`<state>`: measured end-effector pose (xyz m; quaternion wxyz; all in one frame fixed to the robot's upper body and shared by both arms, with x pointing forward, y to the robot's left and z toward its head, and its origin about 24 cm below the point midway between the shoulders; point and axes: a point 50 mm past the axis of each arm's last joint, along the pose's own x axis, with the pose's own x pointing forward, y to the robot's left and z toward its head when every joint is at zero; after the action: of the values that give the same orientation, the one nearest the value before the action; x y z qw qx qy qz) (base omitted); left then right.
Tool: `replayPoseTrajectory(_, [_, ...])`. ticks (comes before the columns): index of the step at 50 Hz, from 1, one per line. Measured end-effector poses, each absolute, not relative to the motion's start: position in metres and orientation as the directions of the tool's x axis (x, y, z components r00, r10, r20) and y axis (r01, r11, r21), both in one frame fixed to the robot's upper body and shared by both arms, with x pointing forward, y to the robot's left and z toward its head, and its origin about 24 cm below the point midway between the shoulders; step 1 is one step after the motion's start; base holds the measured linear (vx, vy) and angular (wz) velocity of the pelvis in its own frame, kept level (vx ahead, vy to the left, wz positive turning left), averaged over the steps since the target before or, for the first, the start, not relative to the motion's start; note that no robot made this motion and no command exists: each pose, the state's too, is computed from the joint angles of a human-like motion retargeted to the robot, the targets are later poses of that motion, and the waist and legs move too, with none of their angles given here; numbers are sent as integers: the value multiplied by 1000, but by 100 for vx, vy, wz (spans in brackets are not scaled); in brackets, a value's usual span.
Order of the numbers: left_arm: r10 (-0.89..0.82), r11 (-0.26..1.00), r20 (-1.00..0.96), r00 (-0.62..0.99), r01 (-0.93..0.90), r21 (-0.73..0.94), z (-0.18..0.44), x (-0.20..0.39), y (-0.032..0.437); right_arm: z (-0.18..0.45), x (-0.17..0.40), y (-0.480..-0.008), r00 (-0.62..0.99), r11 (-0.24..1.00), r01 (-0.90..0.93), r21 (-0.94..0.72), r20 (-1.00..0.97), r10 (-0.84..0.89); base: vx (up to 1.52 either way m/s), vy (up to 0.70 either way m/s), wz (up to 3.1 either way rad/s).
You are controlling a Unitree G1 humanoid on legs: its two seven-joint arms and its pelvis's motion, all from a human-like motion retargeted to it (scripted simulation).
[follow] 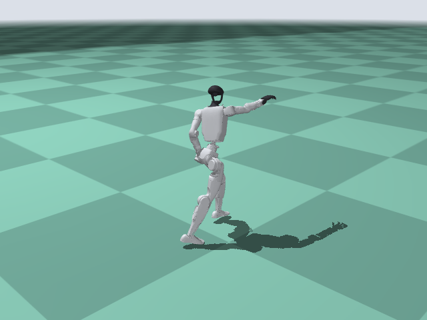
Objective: Kungfu
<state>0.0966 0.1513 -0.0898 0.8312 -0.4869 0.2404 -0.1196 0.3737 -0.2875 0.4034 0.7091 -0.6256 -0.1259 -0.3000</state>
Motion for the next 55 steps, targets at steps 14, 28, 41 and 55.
replayPoseTrajectory(14, [-75,946,-636,768,-147,-289,-67,169,308,351,396,-248,800,366,581,-727,594,-89,35,16,5])
replayPoseTrajectory(28, [-344,930,258,903,291,224,152,399,115,364,272,-44,18,836,-257,-485,862,506,53,9,55])
replayPoseTrajectory(41, [-403,873,897,181,371,317,391,315,17,404,205,-24,-333,759,-99,-644,740,585,73,-18,57])
replayPoseTrajectory(55, [-464,773,-135,876,474,422,64,374,128,234,322,-43,457,819,-322,-474,680,573,90,-27,18])
